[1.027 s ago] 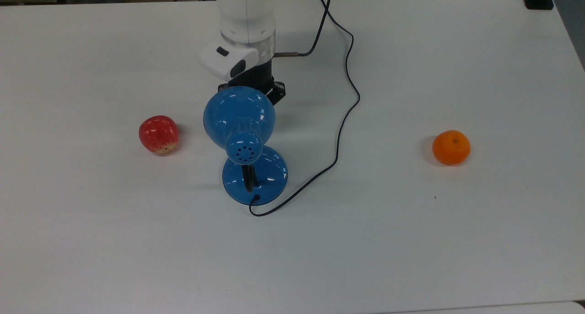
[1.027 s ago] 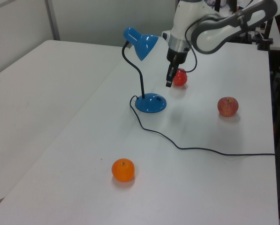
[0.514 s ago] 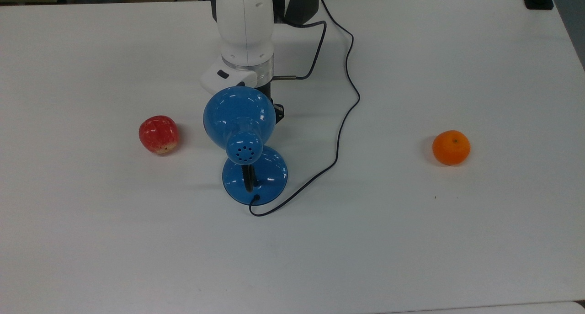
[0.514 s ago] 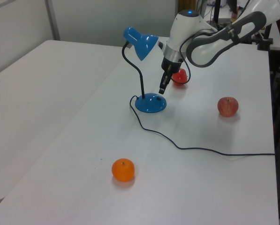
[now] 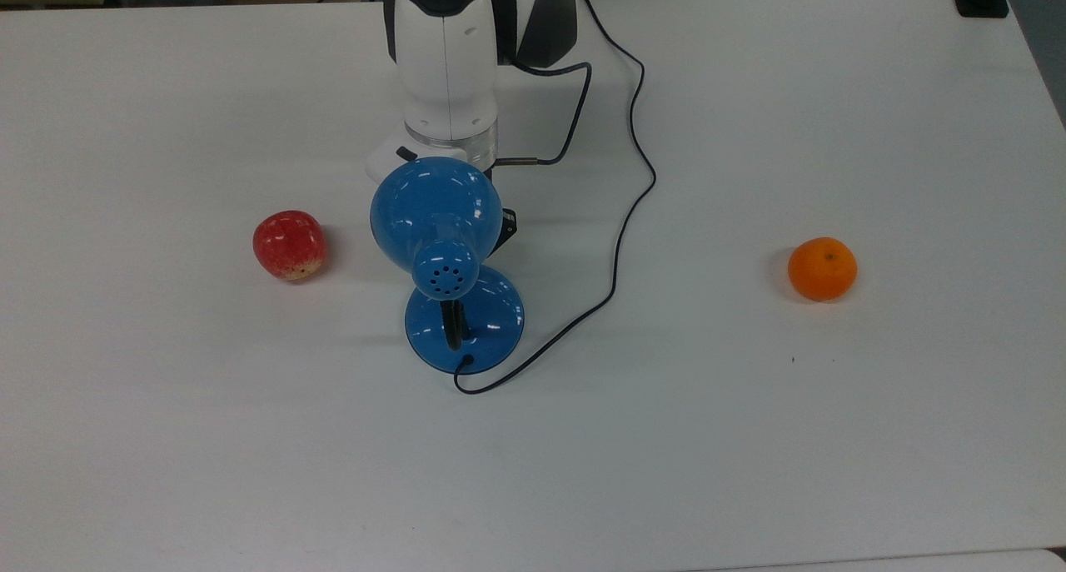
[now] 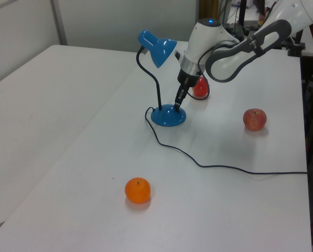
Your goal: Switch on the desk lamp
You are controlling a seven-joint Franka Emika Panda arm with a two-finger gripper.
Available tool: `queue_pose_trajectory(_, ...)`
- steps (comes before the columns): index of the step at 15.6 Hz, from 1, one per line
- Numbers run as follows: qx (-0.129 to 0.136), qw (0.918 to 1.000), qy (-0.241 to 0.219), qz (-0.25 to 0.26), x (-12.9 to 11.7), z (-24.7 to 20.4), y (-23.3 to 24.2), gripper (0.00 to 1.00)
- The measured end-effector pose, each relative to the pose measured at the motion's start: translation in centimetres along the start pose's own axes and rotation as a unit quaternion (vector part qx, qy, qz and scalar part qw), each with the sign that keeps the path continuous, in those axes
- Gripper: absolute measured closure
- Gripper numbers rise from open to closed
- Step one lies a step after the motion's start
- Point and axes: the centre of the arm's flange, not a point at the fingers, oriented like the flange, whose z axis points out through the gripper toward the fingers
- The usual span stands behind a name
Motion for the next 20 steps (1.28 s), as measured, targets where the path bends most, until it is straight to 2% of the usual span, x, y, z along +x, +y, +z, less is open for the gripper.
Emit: queue_pose_trajectory(20, -0.011, 0.9999, 0.006, -0.006, 0.36, 0.79, 0.49, 0.99)
